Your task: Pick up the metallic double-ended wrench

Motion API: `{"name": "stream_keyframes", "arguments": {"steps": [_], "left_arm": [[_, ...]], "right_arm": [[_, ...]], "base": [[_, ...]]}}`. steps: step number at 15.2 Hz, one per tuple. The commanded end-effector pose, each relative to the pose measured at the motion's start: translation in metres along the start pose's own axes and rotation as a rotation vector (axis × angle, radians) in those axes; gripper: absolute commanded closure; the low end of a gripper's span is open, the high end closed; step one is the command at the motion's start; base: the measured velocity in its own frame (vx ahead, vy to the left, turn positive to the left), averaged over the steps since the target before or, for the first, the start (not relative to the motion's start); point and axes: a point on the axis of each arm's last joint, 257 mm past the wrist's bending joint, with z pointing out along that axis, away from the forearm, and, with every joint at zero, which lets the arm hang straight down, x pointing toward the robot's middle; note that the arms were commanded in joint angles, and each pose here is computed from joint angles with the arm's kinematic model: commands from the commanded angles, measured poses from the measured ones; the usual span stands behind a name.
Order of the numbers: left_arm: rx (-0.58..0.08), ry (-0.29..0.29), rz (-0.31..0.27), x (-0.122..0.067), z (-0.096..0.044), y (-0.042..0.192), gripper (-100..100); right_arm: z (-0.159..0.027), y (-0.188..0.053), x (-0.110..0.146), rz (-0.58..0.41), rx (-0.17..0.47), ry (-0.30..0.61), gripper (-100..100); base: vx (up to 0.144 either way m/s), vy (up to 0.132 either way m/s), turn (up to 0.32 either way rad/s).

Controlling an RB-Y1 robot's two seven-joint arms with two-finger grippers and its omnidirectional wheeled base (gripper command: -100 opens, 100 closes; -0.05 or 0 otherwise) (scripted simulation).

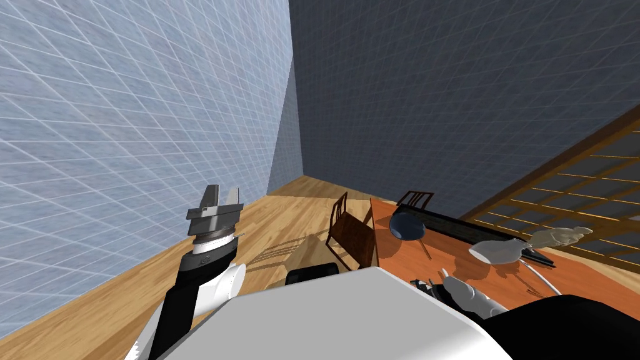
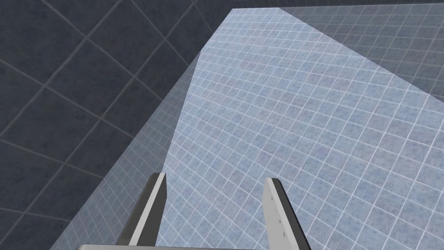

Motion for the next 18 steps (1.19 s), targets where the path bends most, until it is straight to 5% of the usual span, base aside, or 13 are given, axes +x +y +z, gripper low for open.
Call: {"name": "stream_keyframes", "arguments": {"steps": [1,2,3,6,7,11,12,14,15,18], "left_arm": [[0.000,0.000,0.000,0.000,0.000,0.000,0],[0.000,0.000,0.000,0.000,0.000,0.000,0],[0.000,0.000,0.000,0.000,0.000,0.000,0],[0.000,0.000,0.000,0.000,0.000,0.000,0],[0.000,0.000,0.000,0.000,0.000,0.000,0],[0.000,0.000,0.000,0.000,0.000,0.000,0],[0.000,0.000,0.000,0.000,0.000,0.000,0],[0.000,0.000,0.000,0.000,0.000,0.000,0],[0.000,0.000,0.000,0.000,0.000,0.000,0],[0.000,0.000,0.000,0.000,0.000,0.000,0]], "right_arm": [[-0.003,-0.002,0.004,0.021,0.016,-0.003,-100],[-0.003,-0.002,0.004,0.022,0.017,-0.003,-100],[0.001,0.033,0.017,0.031,-0.030,0.006,-100],[-0.001,0.020,0.016,0.041,-0.002,0.002,-100],[-0.002,0.020,0.016,0.042,-0.001,0.002,100],[-0.002,0.019,0.016,0.045,0.000,0.001,100],[-0.004,-0.007,0.004,0.027,0.029,-0.004,100],[-0.003,-0.002,0.004,0.022,0.017,-0.003,100],[-0.008,-0.036,-0.010,0.008,0.062,-0.014,100],[-0.003,-0.020,-0.009,-0.008,0.024,-0.007,100]], "base": [[0.009,0.011,0.036],[0.006,0.007,-0.010],[0.011,0.012,0.096],[0.011,0.011,0.056],[0.000,0.000,0.000],[0.000,0.000,-0.004],[-0.012,-0.010,-0.145],[-0.017,-0.014,-0.077],[-0.020,-0.021,-0.116],[-0.006,-0.016,-0.038]]}}
